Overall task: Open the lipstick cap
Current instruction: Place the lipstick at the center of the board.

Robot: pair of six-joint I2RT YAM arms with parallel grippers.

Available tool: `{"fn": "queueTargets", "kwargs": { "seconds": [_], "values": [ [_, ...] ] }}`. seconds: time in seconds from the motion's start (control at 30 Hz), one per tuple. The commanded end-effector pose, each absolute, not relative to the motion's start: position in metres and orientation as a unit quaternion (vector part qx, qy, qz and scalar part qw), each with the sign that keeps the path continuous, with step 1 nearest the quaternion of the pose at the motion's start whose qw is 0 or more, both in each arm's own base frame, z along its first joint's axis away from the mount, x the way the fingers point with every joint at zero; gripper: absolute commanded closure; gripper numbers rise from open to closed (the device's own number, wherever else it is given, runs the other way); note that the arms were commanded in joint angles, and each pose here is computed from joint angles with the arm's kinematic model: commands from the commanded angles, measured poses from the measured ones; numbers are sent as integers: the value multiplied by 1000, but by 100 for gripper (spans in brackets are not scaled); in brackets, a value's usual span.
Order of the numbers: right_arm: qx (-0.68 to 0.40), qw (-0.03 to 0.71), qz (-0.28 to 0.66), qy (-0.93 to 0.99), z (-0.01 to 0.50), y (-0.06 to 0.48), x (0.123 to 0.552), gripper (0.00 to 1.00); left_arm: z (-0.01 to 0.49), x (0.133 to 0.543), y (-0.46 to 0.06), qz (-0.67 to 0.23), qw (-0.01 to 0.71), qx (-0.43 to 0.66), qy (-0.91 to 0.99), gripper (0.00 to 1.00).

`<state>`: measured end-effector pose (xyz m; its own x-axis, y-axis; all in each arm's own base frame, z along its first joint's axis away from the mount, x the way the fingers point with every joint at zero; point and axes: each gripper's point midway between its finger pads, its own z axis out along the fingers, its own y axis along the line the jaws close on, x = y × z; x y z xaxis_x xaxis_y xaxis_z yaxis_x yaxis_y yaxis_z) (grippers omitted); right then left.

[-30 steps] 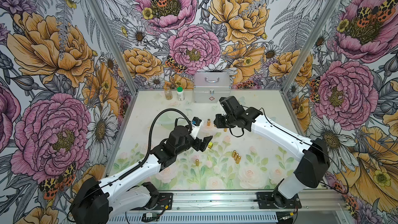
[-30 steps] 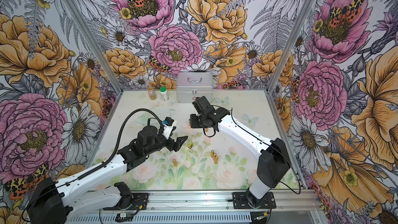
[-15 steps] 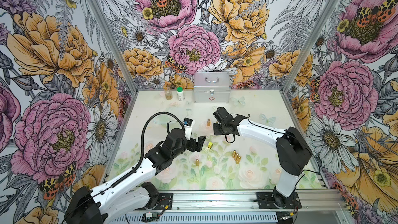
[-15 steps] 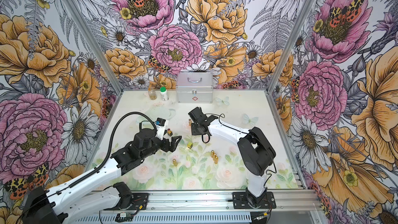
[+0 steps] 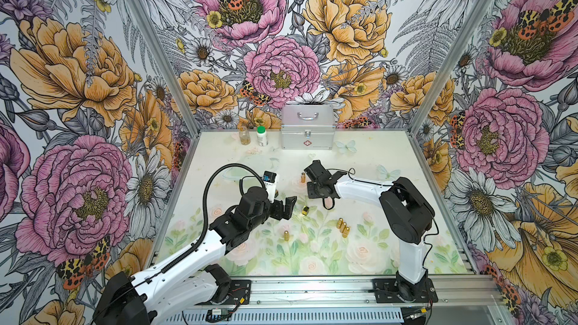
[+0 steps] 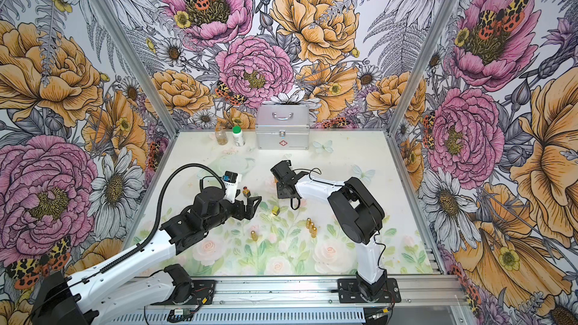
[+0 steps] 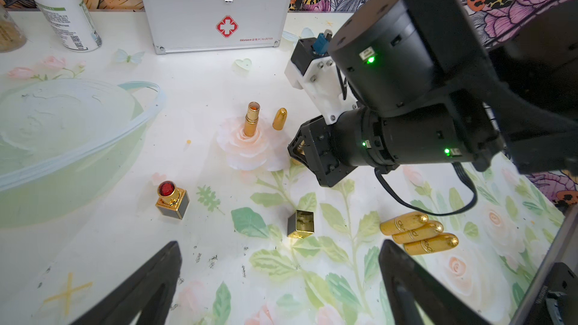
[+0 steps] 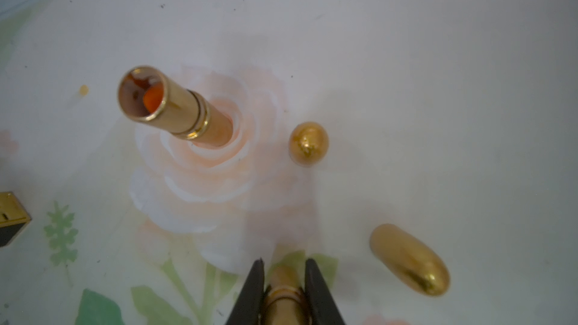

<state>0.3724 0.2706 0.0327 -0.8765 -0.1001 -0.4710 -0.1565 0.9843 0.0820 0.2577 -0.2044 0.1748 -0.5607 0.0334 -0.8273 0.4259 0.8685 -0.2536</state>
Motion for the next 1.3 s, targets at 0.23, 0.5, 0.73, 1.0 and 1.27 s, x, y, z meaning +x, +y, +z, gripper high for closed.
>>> {"fn": "queueTargets", "kwargs": {
  "seconds": [0.23, 0.5, 0.73, 1.0, 1.27],
  "values": [
    [-69, 261, 49, 962, 29, 277, 385, 81, 172, 262, -196, -210, 457, 118, 856, 1],
    [-72, 260, 45, 962, 26, 276, 384, 78, 171, 262, -195, -210, 457, 116, 857, 1],
    [-73, 264, 54, 960, 33, 280, 386, 75, 172, 262, -194, -211, 457, 116, 856, 1],
    [-74, 272, 62, 957, 44, 282, 386, 71, 172, 262, -194, -210, 458, 115, 856, 1],
    [-67, 285, 73, 953, 75, 279, 386, 62, 172, 261, -192, -208, 456, 119, 857, 1]
  ]
}}
